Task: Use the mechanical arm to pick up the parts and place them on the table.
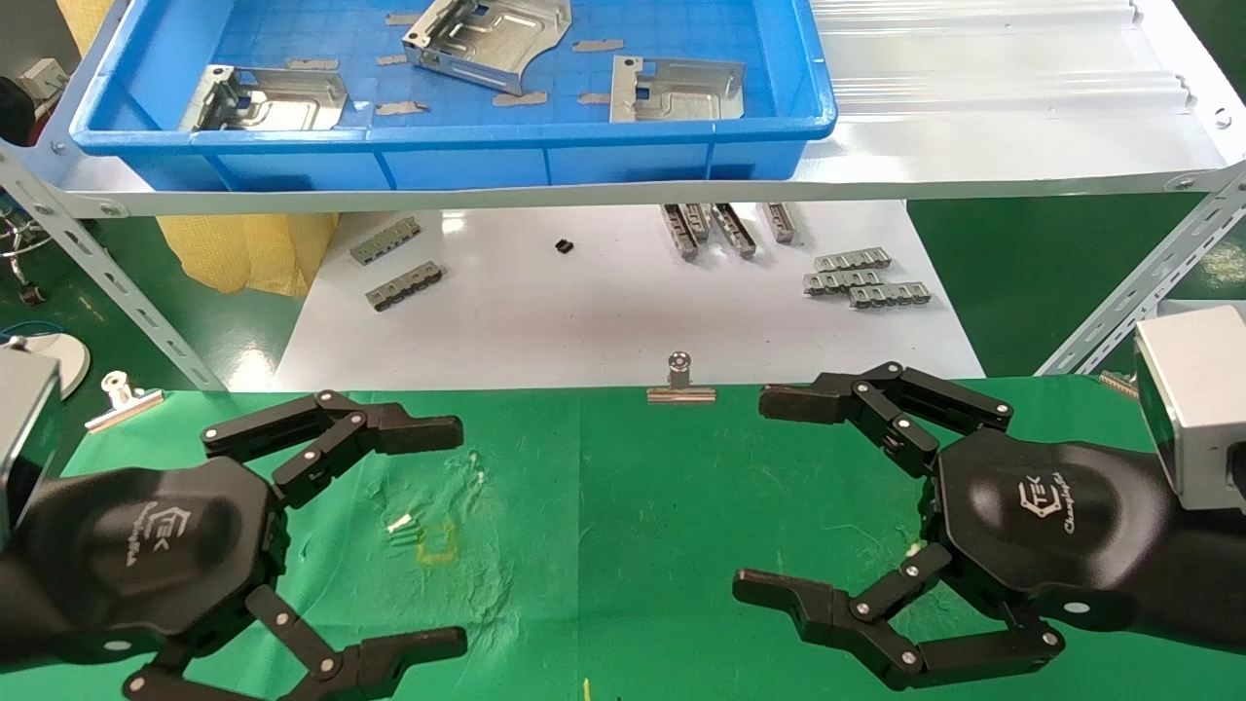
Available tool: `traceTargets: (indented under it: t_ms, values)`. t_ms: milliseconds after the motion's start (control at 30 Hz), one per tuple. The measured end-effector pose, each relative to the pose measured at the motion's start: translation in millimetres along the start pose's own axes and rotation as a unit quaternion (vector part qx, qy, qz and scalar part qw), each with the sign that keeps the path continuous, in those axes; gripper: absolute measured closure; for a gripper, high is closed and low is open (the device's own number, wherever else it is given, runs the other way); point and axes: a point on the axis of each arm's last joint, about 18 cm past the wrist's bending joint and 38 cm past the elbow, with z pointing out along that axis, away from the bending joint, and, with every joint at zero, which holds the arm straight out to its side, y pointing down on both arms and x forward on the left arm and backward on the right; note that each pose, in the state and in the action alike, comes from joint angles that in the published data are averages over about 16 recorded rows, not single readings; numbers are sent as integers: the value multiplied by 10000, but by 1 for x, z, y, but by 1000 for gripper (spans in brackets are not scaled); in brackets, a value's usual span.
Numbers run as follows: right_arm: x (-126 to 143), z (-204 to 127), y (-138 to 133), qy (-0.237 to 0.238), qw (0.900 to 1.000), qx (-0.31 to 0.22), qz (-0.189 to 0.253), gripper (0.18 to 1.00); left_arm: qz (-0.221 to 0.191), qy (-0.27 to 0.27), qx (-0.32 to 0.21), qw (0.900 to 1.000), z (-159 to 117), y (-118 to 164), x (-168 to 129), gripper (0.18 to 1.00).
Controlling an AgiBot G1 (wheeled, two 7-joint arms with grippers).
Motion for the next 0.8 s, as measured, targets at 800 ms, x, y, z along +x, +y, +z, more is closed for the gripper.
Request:
traceTargets:
  t_ms: [800]
  values:
    - [0, 0, 0, 0, 10000, 0, 0, 505, 0, 0, 0, 10000, 0, 0, 0, 183]
